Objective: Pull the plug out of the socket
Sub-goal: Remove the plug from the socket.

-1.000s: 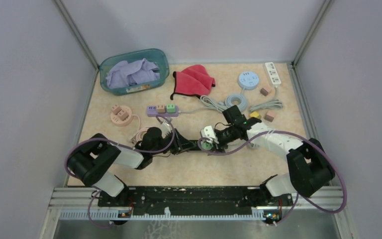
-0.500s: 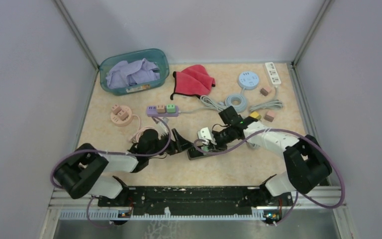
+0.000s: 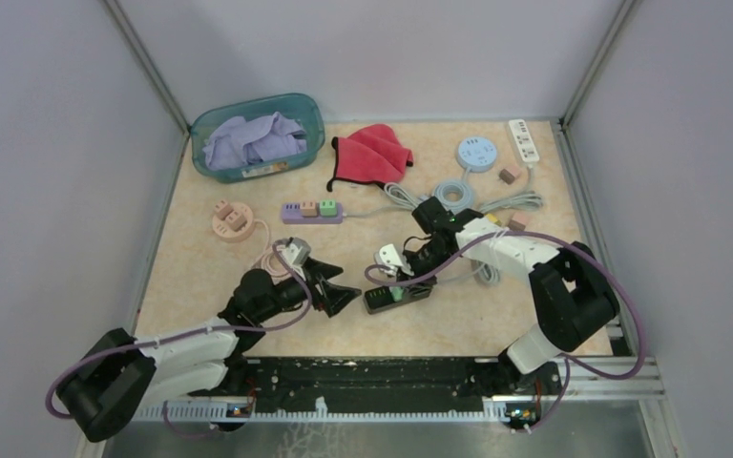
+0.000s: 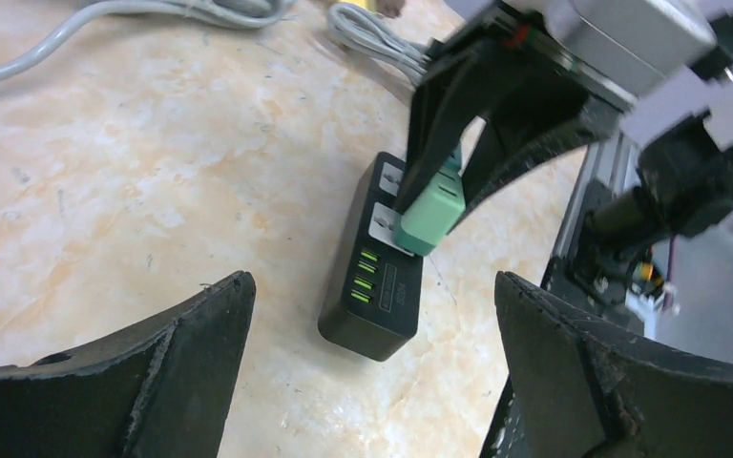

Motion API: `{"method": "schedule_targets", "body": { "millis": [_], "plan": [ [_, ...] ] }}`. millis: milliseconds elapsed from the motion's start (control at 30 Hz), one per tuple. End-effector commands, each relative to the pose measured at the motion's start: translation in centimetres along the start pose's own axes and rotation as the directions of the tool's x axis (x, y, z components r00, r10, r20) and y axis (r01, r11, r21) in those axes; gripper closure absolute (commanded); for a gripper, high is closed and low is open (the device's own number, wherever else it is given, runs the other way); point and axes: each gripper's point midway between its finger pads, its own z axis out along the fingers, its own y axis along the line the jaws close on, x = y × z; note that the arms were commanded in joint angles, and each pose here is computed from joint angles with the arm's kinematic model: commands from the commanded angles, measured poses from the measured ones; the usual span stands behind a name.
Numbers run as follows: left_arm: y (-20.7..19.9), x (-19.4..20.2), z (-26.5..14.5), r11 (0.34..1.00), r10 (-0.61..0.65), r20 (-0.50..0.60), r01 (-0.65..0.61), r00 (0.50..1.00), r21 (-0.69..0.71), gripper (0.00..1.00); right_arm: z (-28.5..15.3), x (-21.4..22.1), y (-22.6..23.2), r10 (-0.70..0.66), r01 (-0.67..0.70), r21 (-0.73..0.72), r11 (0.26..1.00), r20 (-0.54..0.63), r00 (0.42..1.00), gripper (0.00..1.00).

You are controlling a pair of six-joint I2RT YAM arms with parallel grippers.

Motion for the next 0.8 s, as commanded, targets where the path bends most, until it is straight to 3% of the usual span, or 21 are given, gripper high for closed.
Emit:
{"method": "schedule_targets", "body": {
  "millis": [0, 233, 367, 767],
  "plan": [
    [-2.8, 0.0, 0.0, 0.958, 0.227, 0.053, -0.233, 0.972, 0.164, 0.00, -0.5, -0.5, 0.1, -0.011, 0.011, -0.025, 1.000, 0.003, 1.000, 1.00],
    [-3.8, 2.4, 0.5, 0.835, 0.516, 0.071, -0.519, 0.854, 0.184, 0.01, -0.9, -0.3, -0.1, 0.001, -0.001, -0.011, 1.000, 0.011, 1.000, 1.00],
    [-3.2, 3.7, 1.9, 0.785, 0.599, 0.014, -0.590, 0.801, 0.187, 0.02, -0.9, -0.2, -0.2, 0.004, -0.004, -0.012, 1.000, 0.012, 1.000, 1.00],
    [-2.7, 7.3, 6.0, 0.790, 0.587, -0.054, -0.556, 0.808, 0.259, 0.13, -0.9, -0.1, -0.1, 0.003, -0.003, -0.012, 1.000, 0.010, 1.000, 1.00]
  ]
}}
